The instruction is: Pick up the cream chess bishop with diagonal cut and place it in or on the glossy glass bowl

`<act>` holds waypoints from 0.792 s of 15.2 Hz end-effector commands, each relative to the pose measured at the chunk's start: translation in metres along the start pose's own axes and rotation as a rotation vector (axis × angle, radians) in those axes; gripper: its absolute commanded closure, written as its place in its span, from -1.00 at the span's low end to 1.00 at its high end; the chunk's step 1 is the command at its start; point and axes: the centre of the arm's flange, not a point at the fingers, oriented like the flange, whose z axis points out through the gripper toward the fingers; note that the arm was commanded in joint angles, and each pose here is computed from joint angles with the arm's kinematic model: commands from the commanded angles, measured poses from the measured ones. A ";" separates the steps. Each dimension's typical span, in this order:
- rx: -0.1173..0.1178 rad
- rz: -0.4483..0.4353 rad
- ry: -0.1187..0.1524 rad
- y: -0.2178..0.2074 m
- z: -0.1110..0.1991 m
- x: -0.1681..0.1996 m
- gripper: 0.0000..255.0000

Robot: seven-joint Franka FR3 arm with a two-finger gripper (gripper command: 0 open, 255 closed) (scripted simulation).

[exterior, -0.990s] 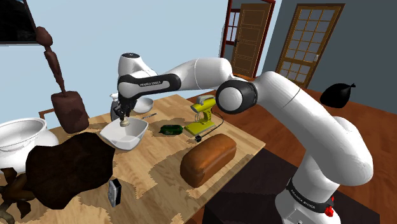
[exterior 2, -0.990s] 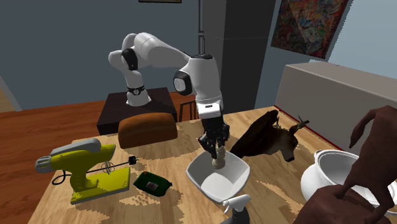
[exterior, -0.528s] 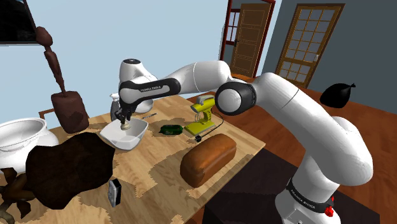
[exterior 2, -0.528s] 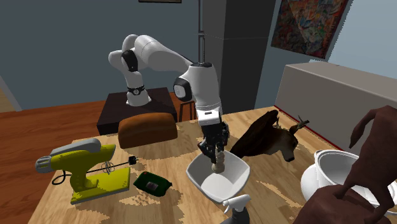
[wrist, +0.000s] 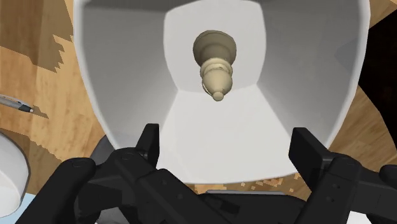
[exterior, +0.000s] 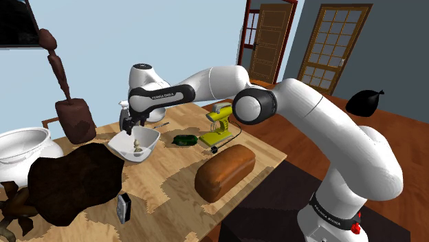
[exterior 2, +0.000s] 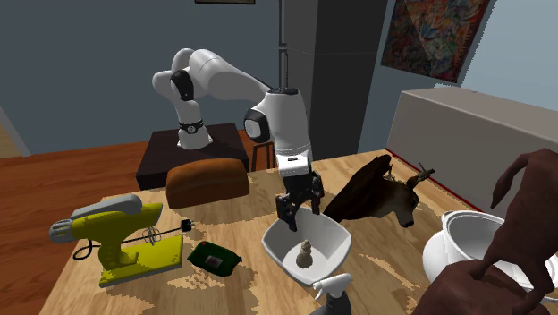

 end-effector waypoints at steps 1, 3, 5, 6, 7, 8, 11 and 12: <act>0.000 0.000 0.000 0.000 0.000 0.000 -1.00; 0.000 0.000 0.000 0.000 -0.013 0.000 -1.00; 0.000 0.000 0.000 0.000 -0.040 0.000 -1.00; 0.000 0.000 0.000 0.000 -0.050 0.000 -1.00; 0.000 0.000 0.000 0.000 -0.050 0.000 -1.00; 0.000 0.000 0.000 0.000 -0.050 0.000 -1.00; 0.000 0.000 0.000 0.000 -0.050 0.000 -1.00; 0.000 0.000 0.000 0.000 -0.050 0.000 -1.00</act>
